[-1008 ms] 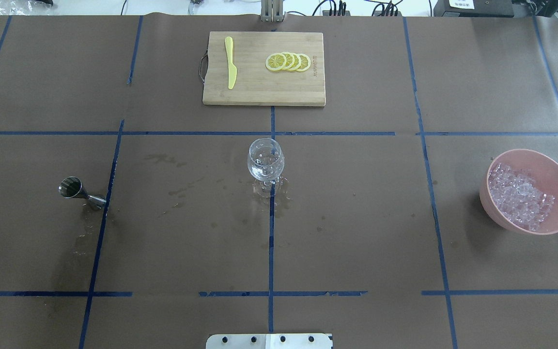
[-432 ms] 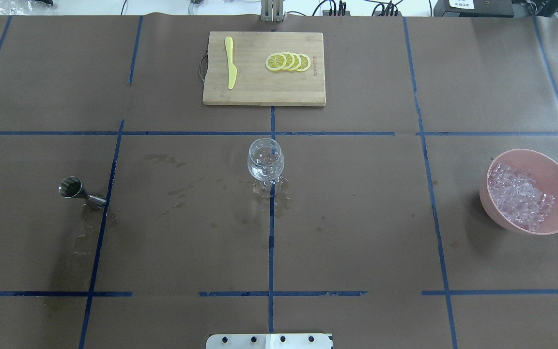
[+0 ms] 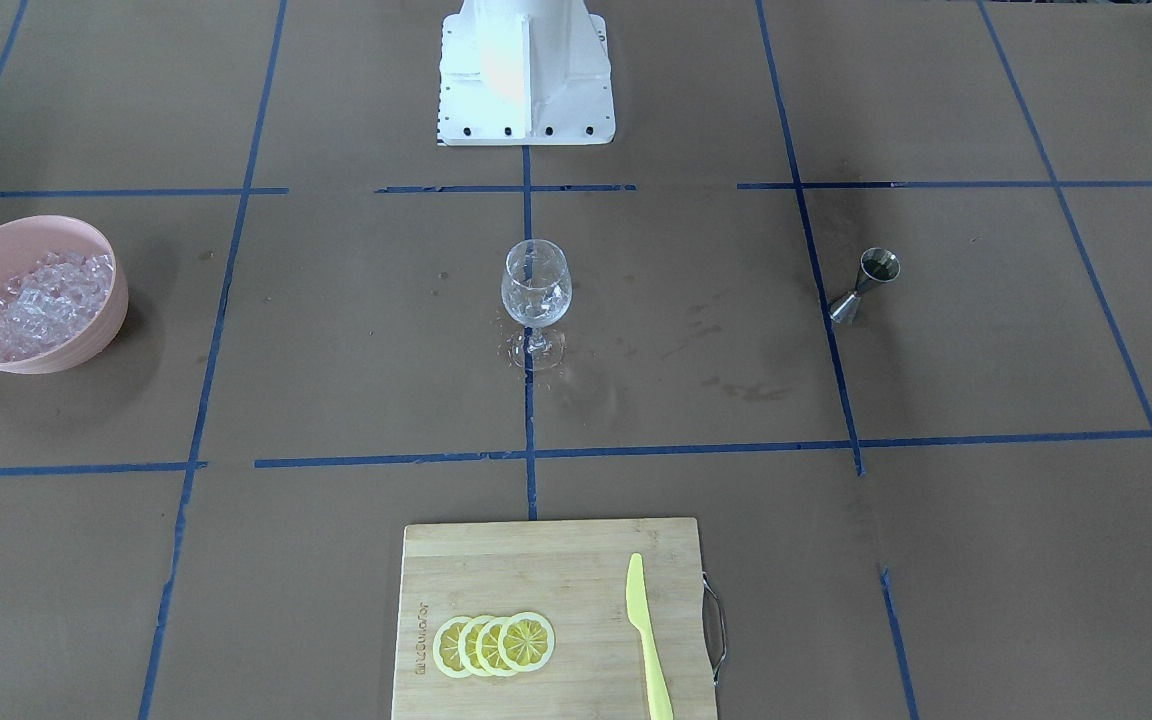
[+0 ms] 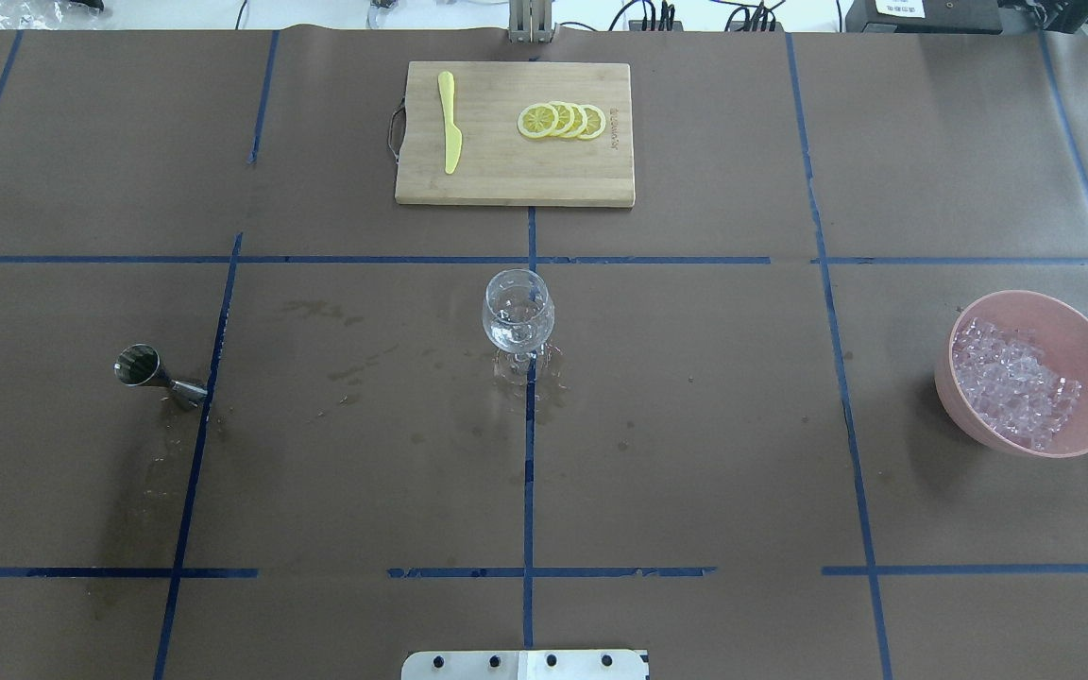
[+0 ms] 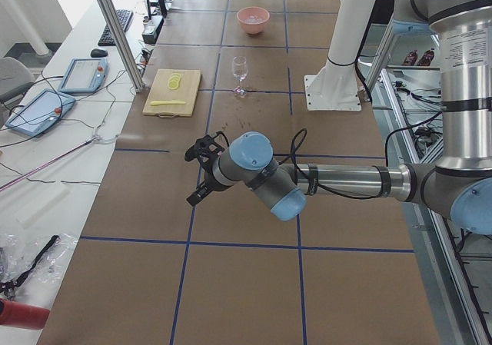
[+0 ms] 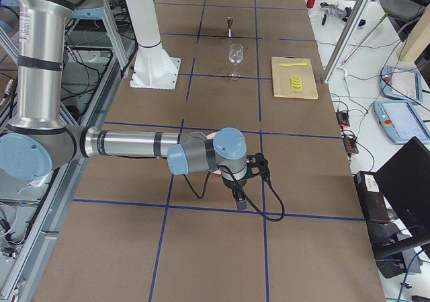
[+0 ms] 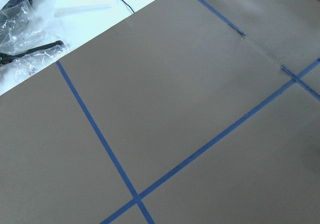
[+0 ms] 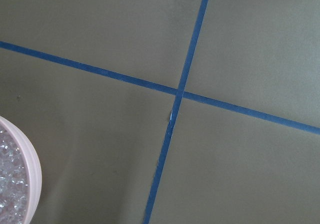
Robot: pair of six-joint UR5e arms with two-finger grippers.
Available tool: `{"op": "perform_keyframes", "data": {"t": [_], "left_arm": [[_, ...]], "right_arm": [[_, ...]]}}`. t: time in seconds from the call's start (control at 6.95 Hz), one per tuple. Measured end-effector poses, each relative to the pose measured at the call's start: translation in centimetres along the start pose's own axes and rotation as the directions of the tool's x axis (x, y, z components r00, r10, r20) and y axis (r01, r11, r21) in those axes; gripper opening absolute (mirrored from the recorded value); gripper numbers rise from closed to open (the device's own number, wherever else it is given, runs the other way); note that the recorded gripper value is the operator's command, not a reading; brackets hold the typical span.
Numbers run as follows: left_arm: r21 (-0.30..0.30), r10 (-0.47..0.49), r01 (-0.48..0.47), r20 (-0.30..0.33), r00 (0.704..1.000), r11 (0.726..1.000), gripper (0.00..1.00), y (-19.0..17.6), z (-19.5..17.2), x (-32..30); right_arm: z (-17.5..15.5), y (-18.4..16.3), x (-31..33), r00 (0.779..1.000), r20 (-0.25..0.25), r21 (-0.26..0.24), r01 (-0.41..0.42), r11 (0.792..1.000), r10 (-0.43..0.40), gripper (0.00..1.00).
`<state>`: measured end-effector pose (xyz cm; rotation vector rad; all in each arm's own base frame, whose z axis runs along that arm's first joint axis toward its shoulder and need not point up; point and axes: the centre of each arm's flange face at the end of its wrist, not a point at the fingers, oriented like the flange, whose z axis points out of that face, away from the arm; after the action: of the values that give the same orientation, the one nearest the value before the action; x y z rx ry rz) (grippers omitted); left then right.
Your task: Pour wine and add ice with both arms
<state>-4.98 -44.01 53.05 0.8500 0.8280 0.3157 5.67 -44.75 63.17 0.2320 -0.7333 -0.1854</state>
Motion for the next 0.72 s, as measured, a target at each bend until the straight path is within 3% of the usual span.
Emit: {"op": "perform_keyframes", "data": {"t": [0.43,0.72], "left_arm": [[0.117,-0.015,0.027,-0.103,0.995,0.993,1.0,-3.6,2.8,8.1],[0.175,-0.064,0.078,-0.088,0.994,0.981,1.0,-5.4,5.3,13.8]], "right_arm": [[-0.6,-0.4,-0.9,0.999,0.037,0.016,-0.025,1.0,0.025,1.0],[-1.1,-0.6,-1.3,0.999,0.04,0.024,-0.036,0.999,0.035,1.0]]}}
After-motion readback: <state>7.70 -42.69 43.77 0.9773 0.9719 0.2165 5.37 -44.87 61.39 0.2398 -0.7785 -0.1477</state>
